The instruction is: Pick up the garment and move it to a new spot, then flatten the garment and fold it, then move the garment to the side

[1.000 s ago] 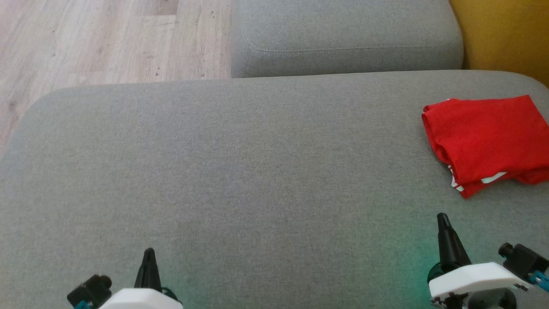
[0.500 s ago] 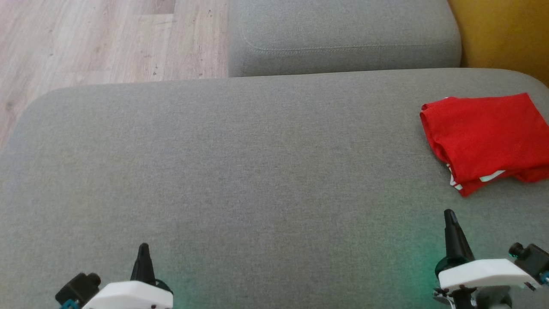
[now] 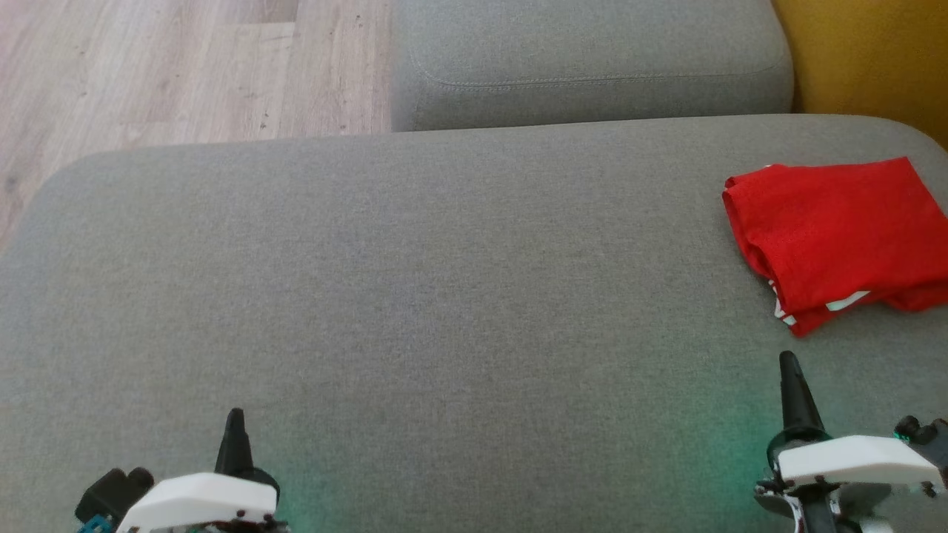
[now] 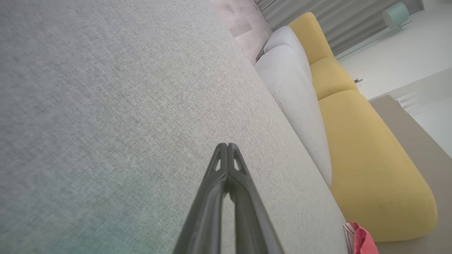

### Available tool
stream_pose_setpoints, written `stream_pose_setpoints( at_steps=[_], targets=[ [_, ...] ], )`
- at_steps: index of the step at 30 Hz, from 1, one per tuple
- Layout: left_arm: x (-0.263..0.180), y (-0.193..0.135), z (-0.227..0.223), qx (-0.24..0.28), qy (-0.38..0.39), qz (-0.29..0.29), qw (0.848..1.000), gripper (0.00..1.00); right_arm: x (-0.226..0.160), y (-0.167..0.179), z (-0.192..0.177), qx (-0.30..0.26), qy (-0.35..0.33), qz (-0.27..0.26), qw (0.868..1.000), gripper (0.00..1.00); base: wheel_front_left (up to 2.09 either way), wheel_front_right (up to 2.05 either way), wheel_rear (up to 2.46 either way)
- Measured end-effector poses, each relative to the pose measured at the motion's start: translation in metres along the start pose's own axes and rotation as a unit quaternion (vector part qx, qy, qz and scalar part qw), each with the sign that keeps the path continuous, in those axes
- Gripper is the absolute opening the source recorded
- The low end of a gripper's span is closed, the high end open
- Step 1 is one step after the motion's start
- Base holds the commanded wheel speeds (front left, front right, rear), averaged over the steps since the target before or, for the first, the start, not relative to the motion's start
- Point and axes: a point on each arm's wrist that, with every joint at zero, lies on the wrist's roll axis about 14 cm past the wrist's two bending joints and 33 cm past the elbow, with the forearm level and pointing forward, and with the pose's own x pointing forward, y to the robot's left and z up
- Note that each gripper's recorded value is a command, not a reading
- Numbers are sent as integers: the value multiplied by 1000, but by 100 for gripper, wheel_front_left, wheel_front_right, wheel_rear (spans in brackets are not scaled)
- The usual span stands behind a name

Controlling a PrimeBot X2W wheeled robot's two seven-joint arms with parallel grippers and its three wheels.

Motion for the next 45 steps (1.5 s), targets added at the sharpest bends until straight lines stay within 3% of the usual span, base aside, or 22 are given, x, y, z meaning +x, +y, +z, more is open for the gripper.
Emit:
stream_pose_setpoints(
  at_steps=[20, 45],
  targets=[
    [8, -11, 17, -108, -13, -29, 994, 0, 7, 2, 16, 115, -20, 4, 993, 0, 0, 0, 0],
    [16, -28, 41, -236, -34, -81, 968, 0, 14, 7, 36, 254, -43, 22, 966, 0, 0, 0, 0]
  ],
)
